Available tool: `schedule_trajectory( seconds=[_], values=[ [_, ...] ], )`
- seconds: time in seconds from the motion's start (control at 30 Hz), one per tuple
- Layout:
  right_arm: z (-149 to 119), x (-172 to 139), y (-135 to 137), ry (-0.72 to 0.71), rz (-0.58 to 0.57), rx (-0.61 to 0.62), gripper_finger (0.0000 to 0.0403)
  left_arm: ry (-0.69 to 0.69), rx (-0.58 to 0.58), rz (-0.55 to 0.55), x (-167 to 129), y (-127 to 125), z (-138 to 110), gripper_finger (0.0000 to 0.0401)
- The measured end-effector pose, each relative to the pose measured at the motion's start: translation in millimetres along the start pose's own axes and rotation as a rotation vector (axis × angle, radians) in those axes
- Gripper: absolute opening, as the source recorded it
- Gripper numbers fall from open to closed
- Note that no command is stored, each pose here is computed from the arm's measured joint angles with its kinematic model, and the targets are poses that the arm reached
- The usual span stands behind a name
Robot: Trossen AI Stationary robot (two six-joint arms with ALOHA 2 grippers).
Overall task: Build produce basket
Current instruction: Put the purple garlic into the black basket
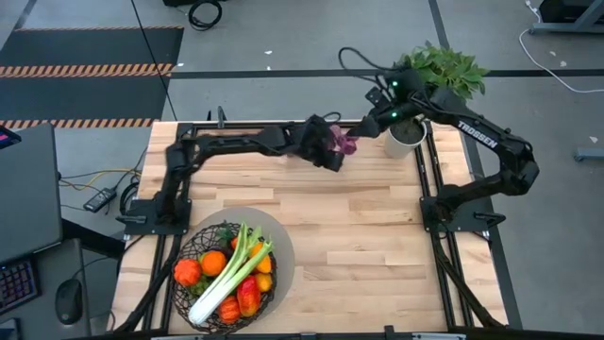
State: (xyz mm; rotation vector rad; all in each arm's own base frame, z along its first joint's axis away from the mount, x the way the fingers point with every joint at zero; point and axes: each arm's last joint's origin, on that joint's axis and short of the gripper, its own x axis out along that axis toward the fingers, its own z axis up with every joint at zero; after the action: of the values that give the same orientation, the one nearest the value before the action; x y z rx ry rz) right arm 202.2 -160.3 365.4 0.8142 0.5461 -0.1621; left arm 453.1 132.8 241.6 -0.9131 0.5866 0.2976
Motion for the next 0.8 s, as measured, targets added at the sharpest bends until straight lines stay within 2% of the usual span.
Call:
schedule_trajectory(
  seconds=[0.23, 0.43, 0.63, 0.8],
  values=[
    [1, -24, -3, -0.080, -0.032, -0.059, 0.0276, -0.012, 0.118, 0.127, -85, -47, -13, 0.0023],
    [1, -26, -4, -0.088, -0.037, -0.088, 0.0276, -0.024, 0.133, 0.163, -156, -86, -43, 0.0028],
    [1, -25, -3, -0.082, -0.035, -0.146, 0.0276, -0.008, 0.042, 0.124, -223, -119, -89, 0.0026],
    [1, -25, -3, -0.076, -0.038, -0.183, 0.0276, 0.014, -0.014, 0.032, -256, -147, -134, 0.0026]
  ],
)
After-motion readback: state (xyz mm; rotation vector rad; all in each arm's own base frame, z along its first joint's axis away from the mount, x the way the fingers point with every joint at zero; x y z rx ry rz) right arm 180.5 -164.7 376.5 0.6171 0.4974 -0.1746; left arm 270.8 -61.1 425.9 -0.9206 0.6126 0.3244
